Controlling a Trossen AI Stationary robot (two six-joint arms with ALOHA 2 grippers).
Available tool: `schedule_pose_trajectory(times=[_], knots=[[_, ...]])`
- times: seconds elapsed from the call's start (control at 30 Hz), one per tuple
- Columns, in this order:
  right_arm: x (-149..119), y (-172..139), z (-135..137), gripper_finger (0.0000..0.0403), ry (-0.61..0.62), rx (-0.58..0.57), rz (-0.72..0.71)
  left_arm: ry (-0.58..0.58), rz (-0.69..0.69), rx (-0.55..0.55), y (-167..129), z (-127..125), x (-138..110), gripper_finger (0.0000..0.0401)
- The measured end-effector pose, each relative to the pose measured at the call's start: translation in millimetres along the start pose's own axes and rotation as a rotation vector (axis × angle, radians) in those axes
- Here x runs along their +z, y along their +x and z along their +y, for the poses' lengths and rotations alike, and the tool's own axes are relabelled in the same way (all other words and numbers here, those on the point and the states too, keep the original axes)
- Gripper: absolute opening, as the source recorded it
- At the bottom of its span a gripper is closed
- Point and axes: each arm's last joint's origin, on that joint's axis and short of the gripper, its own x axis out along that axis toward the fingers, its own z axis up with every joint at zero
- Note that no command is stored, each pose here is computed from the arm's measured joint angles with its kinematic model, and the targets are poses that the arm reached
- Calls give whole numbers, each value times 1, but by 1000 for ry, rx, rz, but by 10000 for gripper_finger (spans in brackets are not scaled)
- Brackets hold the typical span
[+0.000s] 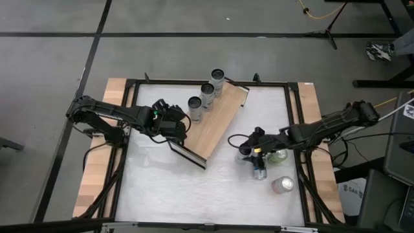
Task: Place canned beverage on shelf
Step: Put the left white soda can on the shelf
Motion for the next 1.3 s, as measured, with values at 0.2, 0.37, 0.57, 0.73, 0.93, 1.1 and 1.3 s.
schedule_pose_trajectory(times=[0.2,0.37,0.57,0.73,0.93,1.1,1.3], knots=[[-5,8,-1,356,0,-2,4,3,1,-1,0,0,0,299],[-6,15,-1,356,-2,-12,24,3,2,-2,0,0,0,299],[-7,28,0,356,-5,-21,42,3,2,-3,0,0,0,299],[-10,36,0,346,-10,-40,65,3,2,-3,0,0,0,299],[-10,37,0,277,-10,-41,65,3,2,-3,0,0,0,299],[-8,37,1,235,-11,-25,56,3,2,-3,0,0,0,299],[-3,33,6,241,-7,61,73,4,2,-3,0,0,0,299]])
